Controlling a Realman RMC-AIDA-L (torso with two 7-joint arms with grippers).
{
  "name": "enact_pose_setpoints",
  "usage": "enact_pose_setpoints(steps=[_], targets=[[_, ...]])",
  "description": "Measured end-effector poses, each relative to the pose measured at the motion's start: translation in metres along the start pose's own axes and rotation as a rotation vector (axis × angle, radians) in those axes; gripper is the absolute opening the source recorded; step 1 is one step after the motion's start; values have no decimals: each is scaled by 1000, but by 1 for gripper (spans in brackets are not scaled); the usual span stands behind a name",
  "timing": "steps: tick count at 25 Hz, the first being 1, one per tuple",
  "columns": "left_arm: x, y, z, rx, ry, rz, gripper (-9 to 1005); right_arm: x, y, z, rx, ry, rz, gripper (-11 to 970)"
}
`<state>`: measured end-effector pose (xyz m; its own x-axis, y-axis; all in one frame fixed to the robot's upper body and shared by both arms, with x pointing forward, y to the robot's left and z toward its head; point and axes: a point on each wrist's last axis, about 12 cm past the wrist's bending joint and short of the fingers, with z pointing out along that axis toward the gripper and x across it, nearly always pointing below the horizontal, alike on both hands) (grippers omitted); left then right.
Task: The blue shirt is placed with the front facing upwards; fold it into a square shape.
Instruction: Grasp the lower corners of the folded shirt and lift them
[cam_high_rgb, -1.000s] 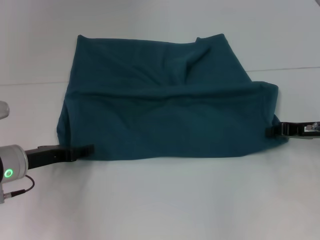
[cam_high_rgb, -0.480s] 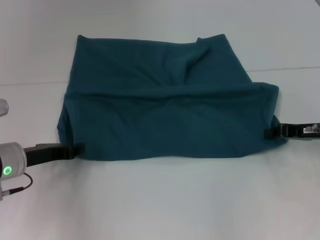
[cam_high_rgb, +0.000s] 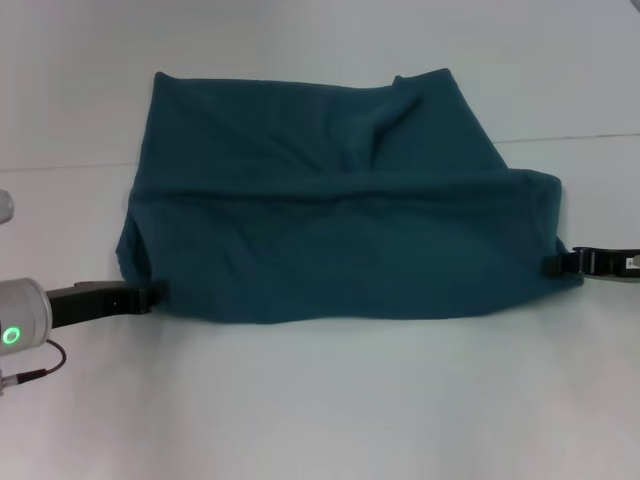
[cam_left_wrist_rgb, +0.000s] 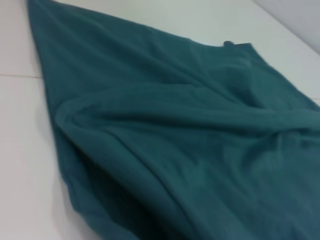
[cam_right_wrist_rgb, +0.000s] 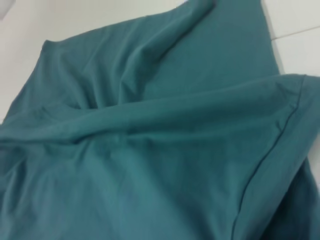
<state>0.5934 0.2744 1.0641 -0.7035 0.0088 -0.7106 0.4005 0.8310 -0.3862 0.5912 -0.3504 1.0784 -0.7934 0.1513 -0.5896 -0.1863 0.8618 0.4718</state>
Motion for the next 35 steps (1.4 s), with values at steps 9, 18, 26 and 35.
enact_pose_setpoints(steps=[9,18,26,35], targets=[[1,2,-27,71,22,-60,26,10,-8,-21,-25,-9,-46,38],[25,7,-61,188,87,-133,25,30,-7,-45,-97,45,-166,39],[48,7,-84,274,131,-188,25,55,-8,-67,-117,73,-226,37],[60,8,-94,288,143,-227,26,76,-10,-79,-167,96,-259,39]])
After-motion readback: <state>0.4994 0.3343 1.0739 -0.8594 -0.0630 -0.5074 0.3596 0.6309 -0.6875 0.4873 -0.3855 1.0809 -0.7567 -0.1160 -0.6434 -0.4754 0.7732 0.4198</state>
